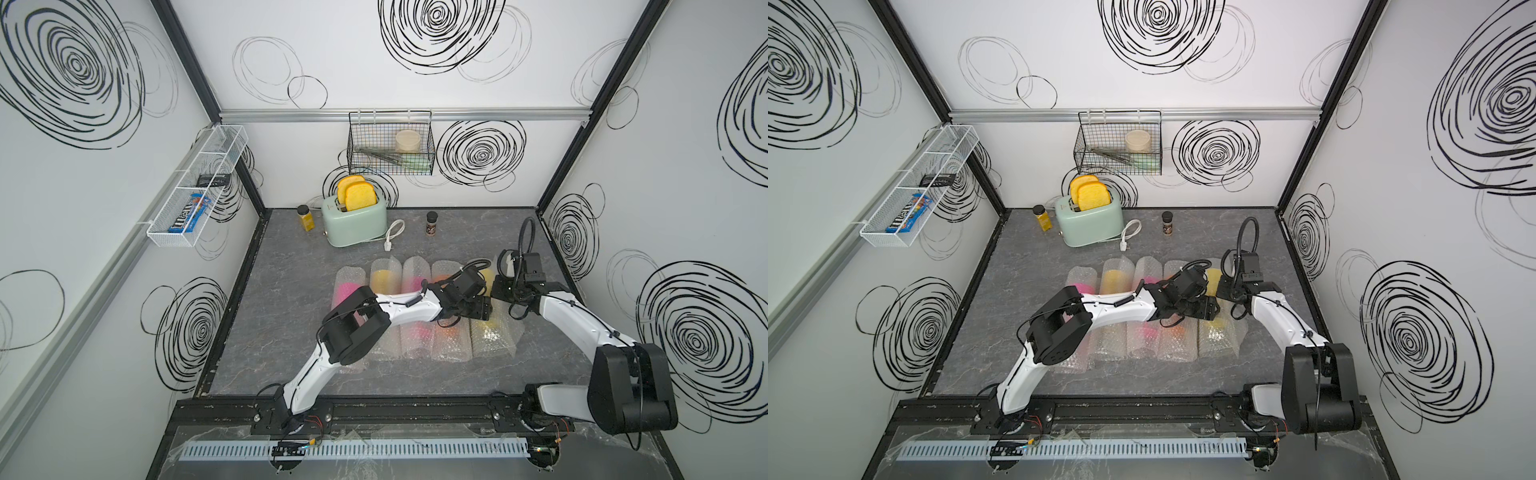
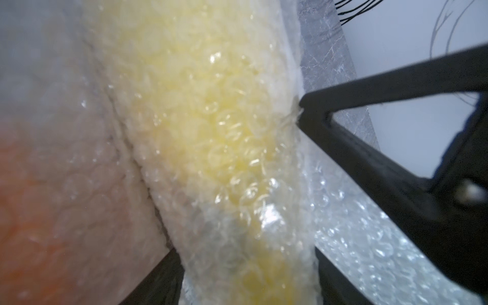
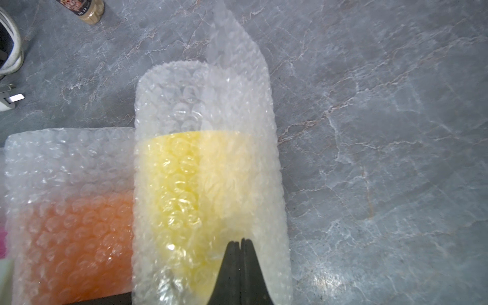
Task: Unpack wine glasses from bubble wrap
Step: Unwrap the bubble wrap at the center of the board.
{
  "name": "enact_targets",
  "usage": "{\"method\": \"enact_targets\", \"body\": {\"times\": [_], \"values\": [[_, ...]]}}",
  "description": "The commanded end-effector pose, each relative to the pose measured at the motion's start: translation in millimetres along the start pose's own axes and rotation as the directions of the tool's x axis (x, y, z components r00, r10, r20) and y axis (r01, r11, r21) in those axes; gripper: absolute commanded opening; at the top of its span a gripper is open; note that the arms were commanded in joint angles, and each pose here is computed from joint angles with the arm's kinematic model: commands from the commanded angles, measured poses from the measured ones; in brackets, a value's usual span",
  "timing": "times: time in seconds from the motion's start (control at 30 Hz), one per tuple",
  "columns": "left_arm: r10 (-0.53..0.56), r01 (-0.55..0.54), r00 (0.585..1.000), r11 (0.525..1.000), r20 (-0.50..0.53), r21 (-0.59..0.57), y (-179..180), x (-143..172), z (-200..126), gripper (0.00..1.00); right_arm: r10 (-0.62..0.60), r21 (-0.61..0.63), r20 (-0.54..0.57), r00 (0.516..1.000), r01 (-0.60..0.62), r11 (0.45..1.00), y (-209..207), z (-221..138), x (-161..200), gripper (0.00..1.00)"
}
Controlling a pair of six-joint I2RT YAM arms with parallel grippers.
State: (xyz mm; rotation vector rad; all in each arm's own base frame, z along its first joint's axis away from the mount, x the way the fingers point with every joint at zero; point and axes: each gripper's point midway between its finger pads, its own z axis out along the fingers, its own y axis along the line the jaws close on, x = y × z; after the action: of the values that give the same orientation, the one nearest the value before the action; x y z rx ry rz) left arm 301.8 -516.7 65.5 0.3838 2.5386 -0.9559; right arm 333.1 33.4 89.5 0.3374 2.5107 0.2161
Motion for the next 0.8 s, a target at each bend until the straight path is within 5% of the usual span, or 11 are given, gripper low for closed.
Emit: {"method": "enact_targets", "body": {"times": [0.0, 0.4, 0.77], "values": [[-0.037, 0.033, 0.998, 0.998, 0.059, 0.056, -14.5, -30.5, -16.5, 0.75, 0.008, -0.017, 0.025, 1.000, -0.007, 1.000, 2.4, -5.0, -6.8, 0.00], [-0.071, 0.067, 0.993, 0.997, 0.091, 0.038, -2.7, -50.2, -2.2, 0.77, 0.041, -0.110, 0.031, 0.999, -0.037, 0.993, 11.2, -13.3, -7.9, 0.00], [-0.055, 0.057, 0.996, 0.998, 0.066, -0.028, 19.5, -37.7, 14.1, 0.75, 0.061, -0.125, 0.032, 0.998, -0.057, 0.991, 9.4, -12.7, -10.8, 0.00]]}}
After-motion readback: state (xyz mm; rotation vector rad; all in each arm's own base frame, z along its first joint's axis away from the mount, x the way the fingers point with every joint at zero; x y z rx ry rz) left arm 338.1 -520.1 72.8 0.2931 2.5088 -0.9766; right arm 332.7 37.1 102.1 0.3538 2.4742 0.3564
